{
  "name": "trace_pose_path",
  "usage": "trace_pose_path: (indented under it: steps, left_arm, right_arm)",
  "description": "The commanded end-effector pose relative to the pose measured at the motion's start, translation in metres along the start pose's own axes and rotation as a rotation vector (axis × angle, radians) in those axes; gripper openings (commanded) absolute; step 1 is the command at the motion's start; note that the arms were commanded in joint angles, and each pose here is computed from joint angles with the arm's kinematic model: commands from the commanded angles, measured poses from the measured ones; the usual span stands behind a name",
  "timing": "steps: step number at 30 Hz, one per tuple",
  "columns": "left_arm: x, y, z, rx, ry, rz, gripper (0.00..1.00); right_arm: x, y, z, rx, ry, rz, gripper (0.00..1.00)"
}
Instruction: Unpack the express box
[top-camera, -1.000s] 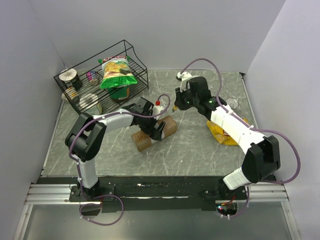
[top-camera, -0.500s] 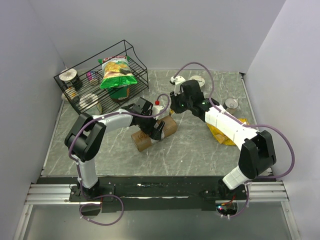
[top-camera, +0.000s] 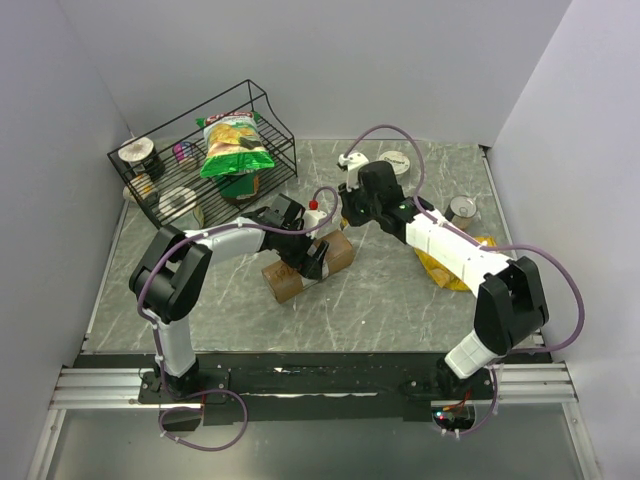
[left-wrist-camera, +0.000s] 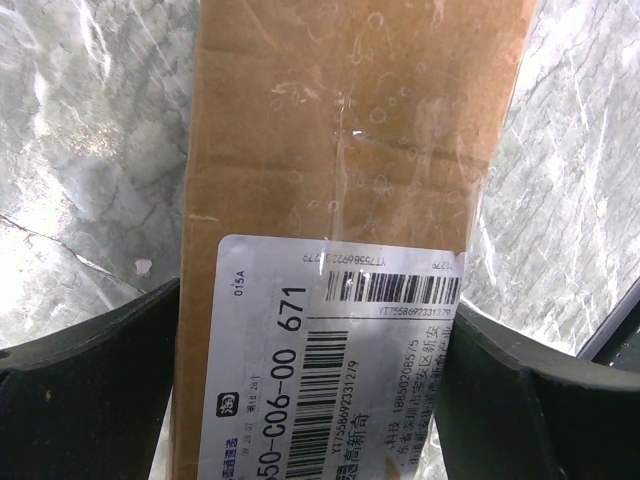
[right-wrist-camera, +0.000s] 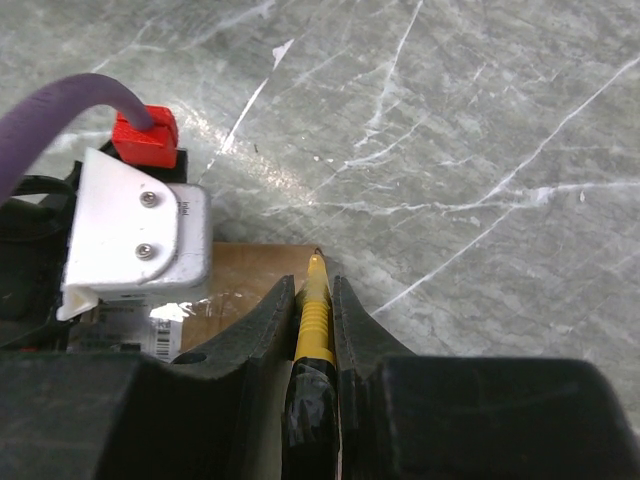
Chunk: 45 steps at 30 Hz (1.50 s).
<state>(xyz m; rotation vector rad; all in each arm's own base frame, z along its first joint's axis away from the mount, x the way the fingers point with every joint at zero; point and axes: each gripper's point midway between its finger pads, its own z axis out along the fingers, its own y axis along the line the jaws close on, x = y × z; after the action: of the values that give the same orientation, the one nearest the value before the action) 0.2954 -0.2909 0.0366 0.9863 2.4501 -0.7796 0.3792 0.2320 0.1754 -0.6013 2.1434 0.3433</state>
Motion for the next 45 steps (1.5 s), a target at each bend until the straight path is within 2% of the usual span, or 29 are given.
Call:
trace_pose_path:
  steps: [1,16,22,45]
  left_arm:
    - [0.036,-0.001,0.015,0.026,0.112,-0.093,0.92]
    - [0.037,-0.004,0.017,0.046,0.113,-0.100,0.91]
    - [0.039,-0.004,0.017,0.053,0.120,-0.104,0.91]
    - [0.042,-0.004,0.021,0.061,0.134,-0.112,0.90]
  right_arm:
    - [-0.016,-0.001,0.007,0.020,-0.049,-0.020,0.00]
    - [-0.020,-0.001,0.013,0.019,-0.051,-0.007,0.00]
    - [-0.033,-0.003,0.006,0.033,-0.089,-0.010,0.00]
    - [-0.041,-0.001,-0.005,0.040,-0.125,-0.008,0.00]
